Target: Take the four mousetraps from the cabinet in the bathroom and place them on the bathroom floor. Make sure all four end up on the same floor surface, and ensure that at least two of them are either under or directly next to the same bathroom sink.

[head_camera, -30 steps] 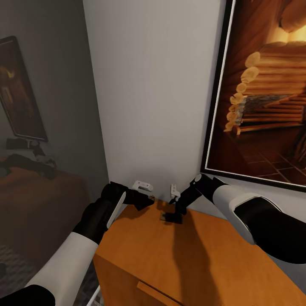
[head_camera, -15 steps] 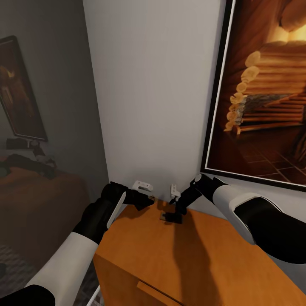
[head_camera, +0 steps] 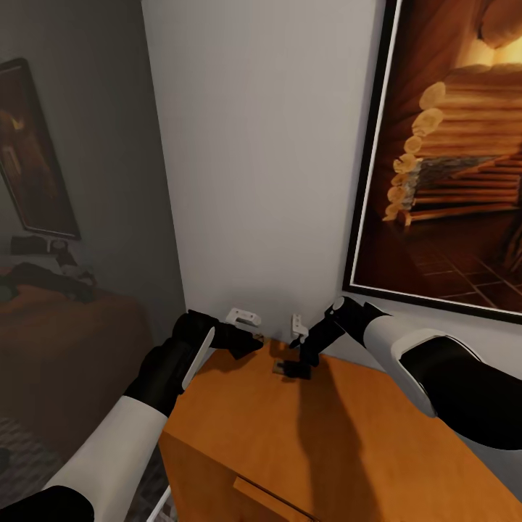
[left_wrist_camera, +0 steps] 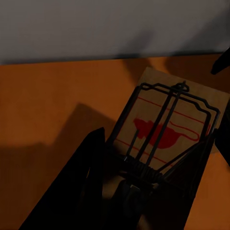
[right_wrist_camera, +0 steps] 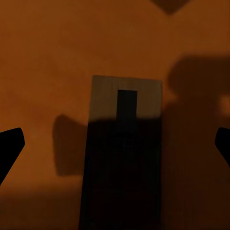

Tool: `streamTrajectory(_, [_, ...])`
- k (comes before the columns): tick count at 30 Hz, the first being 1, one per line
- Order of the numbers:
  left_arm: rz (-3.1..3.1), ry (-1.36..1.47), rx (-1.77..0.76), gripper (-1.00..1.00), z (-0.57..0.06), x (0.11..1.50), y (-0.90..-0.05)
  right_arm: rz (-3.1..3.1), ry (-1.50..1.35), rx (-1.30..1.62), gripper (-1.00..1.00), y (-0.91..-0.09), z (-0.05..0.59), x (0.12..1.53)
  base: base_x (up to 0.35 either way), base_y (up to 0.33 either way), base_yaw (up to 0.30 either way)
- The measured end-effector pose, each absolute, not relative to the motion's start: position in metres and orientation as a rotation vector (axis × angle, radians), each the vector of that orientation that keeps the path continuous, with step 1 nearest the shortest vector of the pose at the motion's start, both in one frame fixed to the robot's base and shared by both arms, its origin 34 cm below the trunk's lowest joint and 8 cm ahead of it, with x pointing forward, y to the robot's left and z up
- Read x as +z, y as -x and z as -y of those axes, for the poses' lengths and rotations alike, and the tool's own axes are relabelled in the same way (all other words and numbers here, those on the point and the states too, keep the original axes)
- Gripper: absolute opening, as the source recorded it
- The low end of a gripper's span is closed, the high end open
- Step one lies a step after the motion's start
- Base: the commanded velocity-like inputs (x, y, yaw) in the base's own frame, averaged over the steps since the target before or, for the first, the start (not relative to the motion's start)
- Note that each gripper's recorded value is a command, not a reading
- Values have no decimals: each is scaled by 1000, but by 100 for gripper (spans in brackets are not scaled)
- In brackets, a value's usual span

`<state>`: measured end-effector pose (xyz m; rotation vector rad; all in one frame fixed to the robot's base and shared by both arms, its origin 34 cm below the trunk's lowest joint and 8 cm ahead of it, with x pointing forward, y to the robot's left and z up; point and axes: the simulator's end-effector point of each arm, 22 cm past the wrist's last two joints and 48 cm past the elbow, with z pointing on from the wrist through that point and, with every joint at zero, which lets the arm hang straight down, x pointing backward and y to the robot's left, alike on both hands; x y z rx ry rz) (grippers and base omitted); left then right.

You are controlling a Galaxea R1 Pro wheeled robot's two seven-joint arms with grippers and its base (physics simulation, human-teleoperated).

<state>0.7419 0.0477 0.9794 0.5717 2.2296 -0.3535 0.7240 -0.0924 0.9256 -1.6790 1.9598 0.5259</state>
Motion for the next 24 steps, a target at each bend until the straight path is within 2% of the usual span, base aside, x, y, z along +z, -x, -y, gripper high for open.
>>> streamTrajectory(24, [-2229,-572,-352,-100,-48,967,-742,-1961,1680,524,100,-724,93,913,0,0,0])
